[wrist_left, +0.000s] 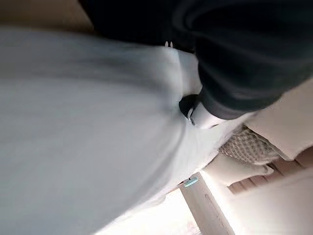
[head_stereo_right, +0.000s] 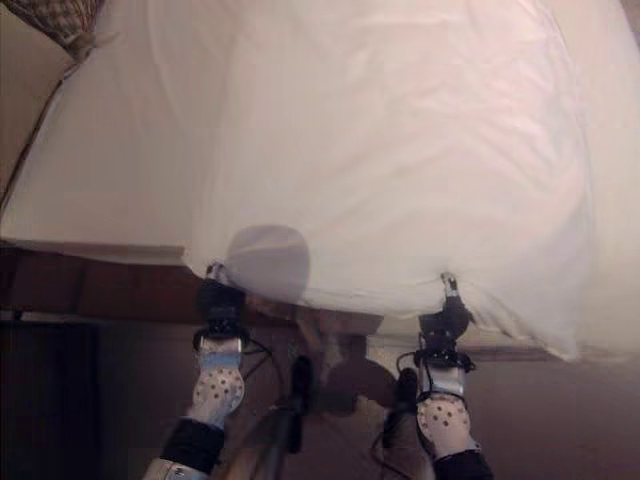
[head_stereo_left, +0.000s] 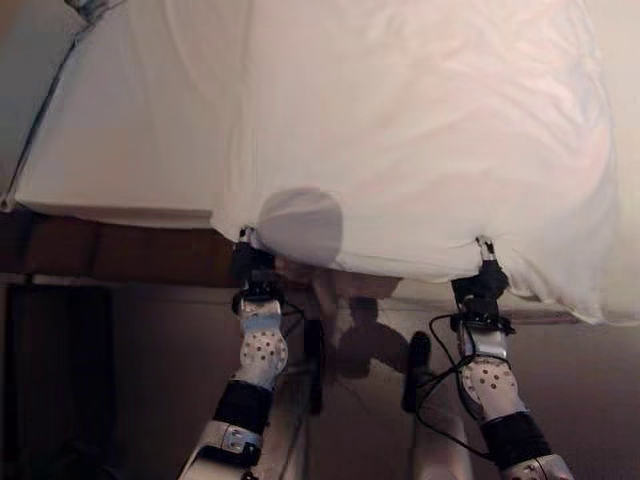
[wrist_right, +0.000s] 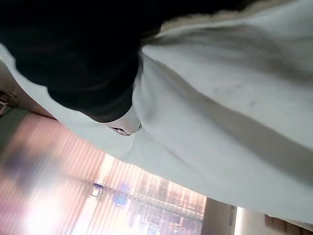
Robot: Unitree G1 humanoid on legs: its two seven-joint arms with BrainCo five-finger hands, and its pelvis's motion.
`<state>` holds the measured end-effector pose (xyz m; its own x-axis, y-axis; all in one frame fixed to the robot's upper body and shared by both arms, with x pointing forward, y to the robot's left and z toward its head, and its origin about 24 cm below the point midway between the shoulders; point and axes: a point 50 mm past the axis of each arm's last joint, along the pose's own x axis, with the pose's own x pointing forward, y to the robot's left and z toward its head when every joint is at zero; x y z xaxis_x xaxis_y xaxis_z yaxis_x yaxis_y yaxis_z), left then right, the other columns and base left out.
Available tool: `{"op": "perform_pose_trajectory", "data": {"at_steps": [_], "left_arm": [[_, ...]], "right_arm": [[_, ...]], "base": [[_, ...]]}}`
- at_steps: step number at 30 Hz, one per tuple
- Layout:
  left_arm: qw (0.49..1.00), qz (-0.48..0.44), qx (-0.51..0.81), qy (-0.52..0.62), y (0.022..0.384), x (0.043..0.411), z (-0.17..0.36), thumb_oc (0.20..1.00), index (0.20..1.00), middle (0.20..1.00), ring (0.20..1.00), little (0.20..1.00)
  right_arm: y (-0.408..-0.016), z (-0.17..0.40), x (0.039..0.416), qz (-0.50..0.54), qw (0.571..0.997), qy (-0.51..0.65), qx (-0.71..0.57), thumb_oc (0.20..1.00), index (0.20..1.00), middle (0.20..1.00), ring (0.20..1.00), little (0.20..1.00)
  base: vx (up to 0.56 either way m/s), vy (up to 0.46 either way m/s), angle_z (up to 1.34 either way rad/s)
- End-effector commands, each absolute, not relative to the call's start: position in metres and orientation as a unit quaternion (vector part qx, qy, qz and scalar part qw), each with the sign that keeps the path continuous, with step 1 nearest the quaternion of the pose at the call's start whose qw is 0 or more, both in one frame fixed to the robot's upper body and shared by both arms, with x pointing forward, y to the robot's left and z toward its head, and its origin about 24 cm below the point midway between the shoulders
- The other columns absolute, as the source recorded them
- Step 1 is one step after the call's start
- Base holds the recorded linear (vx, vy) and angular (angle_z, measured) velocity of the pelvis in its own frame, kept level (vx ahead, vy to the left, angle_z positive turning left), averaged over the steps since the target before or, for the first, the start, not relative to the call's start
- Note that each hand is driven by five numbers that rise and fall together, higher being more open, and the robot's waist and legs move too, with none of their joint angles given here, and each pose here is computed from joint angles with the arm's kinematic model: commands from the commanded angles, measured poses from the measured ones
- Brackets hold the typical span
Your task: Make the bed
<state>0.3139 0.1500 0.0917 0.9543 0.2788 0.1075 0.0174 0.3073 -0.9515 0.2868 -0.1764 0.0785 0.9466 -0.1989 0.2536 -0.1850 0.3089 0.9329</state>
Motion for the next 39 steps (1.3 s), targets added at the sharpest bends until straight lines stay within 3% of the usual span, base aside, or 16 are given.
{"op": "perform_pose_trajectory", "data": {"at_steps": [1, 7, 17, 24, 34, 39], "left_arm": [[0.799, 0.110, -0.537, -0.248, 0.201, 0.294, 0.118, 0.200, 0.200, 0.200, 0.200, 0.200], [0.809, 0.122, -0.525, -0.235, 0.199, 0.291, 0.112, 0.200, 0.200, 0.200, 0.200, 0.200], [0.792, 0.122, -0.565, -0.198, 0.179, 0.294, 0.096, 0.200, 0.200, 0.200, 0.200, 0.200], [0.790, 0.159, -0.555, -0.209, 0.198, 0.286, 0.090, 0.200, 0.200, 0.200, 0.200, 0.200], [0.784, 0.176, -0.556, -0.214, 0.203, 0.286, 0.089, 0.200, 0.200, 0.200, 0.200, 0.200], [0.814, 0.180, -0.520, -0.187, 0.204, 0.288, 0.080, 0.200, 0.200, 0.200, 0.200, 0.200]], "right_arm": [[-0.171, 0.102, 0.291, 0.036, 0.795, -0.218, 0.566, 0.200, 0.200, 0.200, 0.200, 0.200], [-0.166, 0.099, 0.290, 0.045, 0.796, -0.213, 0.565, 0.200, 0.200, 0.200, 0.200, 0.200], [-0.194, 0.093, 0.285, 0.008, 0.820, -0.214, 0.531, 0.200, 0.200, 0.200, 0.200, 0.200], [-0.202, 0.094, 0.286, -0.016, 0.830, -0.222, 0.512, 0.200, 0.200, 0.200, 0.200, 0.200], [-0.220, 0.093, 0.278, -0.061, 0.828, -0.238, 0.503, 0.200, 0.200, 0.200, 0.200, 0.200], [-0.217, 0.084, 0.281, -0.087, 0.842, -0.216, 0.487, 0.200, 0.200, 0.200, 0.200, 0.200]], "base": [[0.00, 0.288, -0.05], [0.04, 0.084, -0.35], [0.01, -0.055, 0.09], [0.02, 0.038, 0.05], [0.00, 0.454, -0.14], [0.06, 0.568, 0.20]]}}
